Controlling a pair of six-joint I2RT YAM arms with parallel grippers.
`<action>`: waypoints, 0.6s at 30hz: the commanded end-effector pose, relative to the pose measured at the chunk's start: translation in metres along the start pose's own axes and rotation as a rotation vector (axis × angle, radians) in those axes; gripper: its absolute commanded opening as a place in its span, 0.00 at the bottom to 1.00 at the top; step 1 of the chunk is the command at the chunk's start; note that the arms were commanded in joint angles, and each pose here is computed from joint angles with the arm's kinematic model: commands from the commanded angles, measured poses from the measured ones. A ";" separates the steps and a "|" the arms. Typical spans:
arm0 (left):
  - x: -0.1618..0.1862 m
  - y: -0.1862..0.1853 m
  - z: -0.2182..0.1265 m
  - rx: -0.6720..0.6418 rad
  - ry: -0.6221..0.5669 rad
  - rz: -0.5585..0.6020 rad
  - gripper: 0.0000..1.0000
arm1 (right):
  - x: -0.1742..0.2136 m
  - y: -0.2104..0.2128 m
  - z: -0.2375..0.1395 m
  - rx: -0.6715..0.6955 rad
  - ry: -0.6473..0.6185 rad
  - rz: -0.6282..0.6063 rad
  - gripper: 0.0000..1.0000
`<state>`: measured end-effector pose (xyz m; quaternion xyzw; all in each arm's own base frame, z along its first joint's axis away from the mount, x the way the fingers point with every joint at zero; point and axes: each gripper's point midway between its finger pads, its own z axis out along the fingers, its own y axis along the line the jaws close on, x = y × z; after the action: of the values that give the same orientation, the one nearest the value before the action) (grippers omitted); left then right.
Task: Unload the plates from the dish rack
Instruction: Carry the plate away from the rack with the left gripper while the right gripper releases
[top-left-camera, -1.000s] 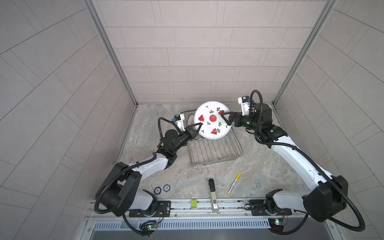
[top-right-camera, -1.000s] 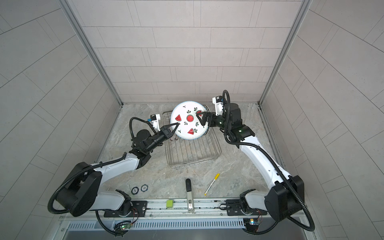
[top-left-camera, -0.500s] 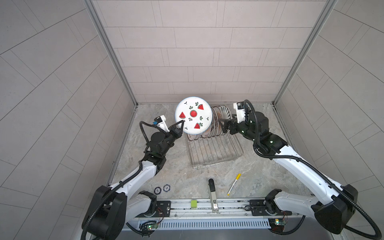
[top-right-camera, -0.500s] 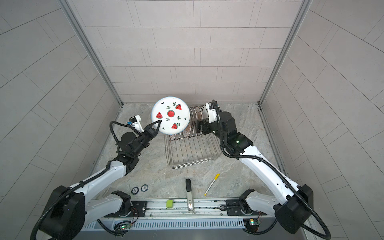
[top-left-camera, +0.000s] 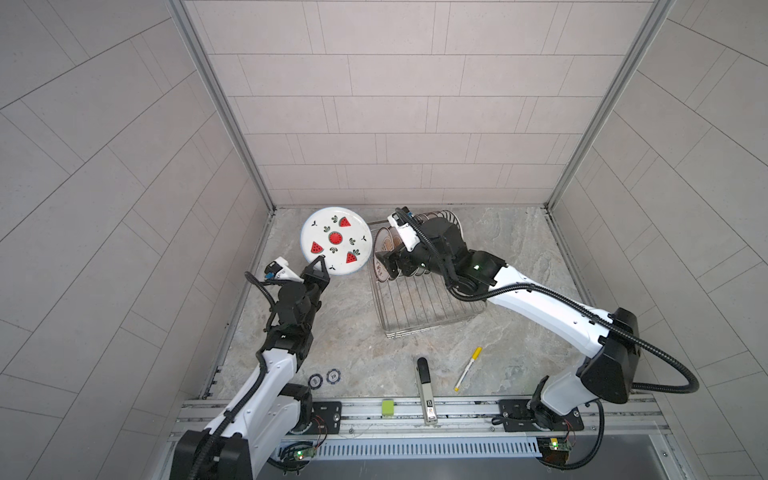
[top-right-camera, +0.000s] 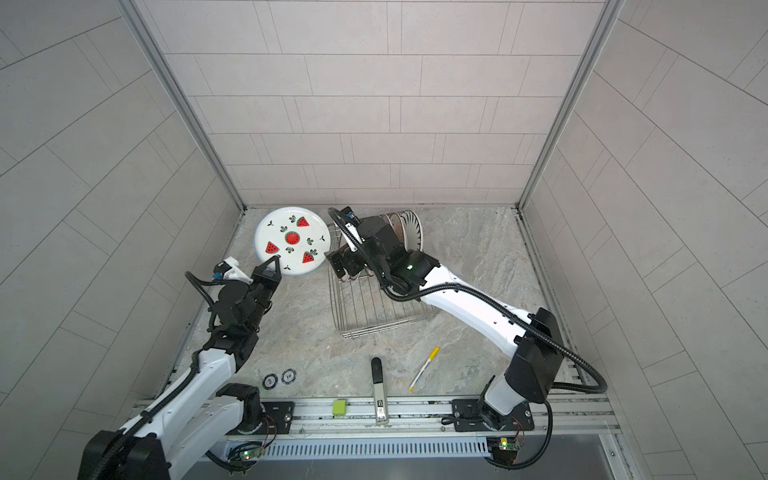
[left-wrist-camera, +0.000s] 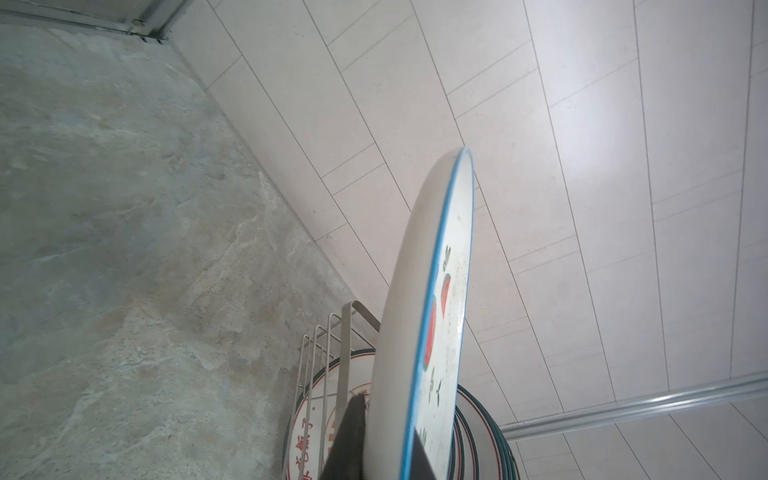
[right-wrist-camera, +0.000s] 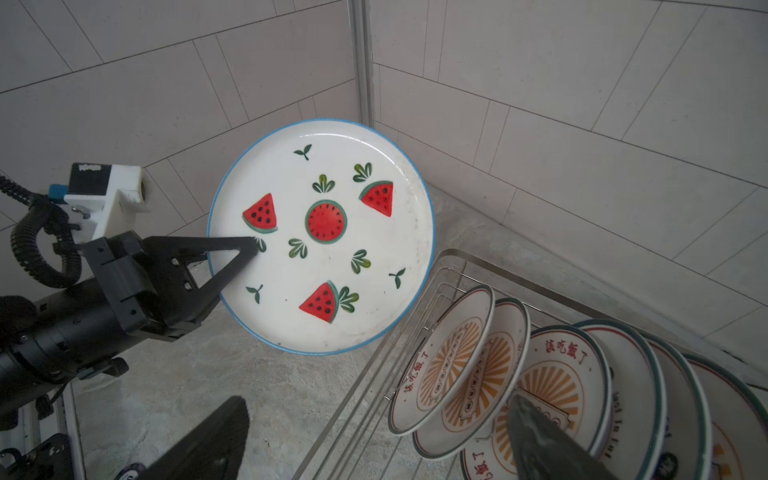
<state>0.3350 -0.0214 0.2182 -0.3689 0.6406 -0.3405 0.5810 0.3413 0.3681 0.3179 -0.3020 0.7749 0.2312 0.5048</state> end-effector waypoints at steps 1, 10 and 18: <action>-0.033 -0.012 -0.005 0.058 -0.139 -0.105 0.00 | 0.002 0.014 0.013 -0.012 0.048 -0.057 0.98; -0.039 0.030 0.002 -0.074 -0.199 -0.183 0.00 | 0.021 0.041 0.064 -0.055 0.157 -0.100 0.97; -0.031 0.054 0.020 -0.161 -0.184 -0.205 0.00 | 0.039 0.055 0.096 -0.101 0.222 -0.101 0.96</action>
<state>0.3352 0.0245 0.1325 -0.5088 0.6408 -0.2625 0.5115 0.3581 0.4548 0.2511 -0.3728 0.7995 0.2056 0.4236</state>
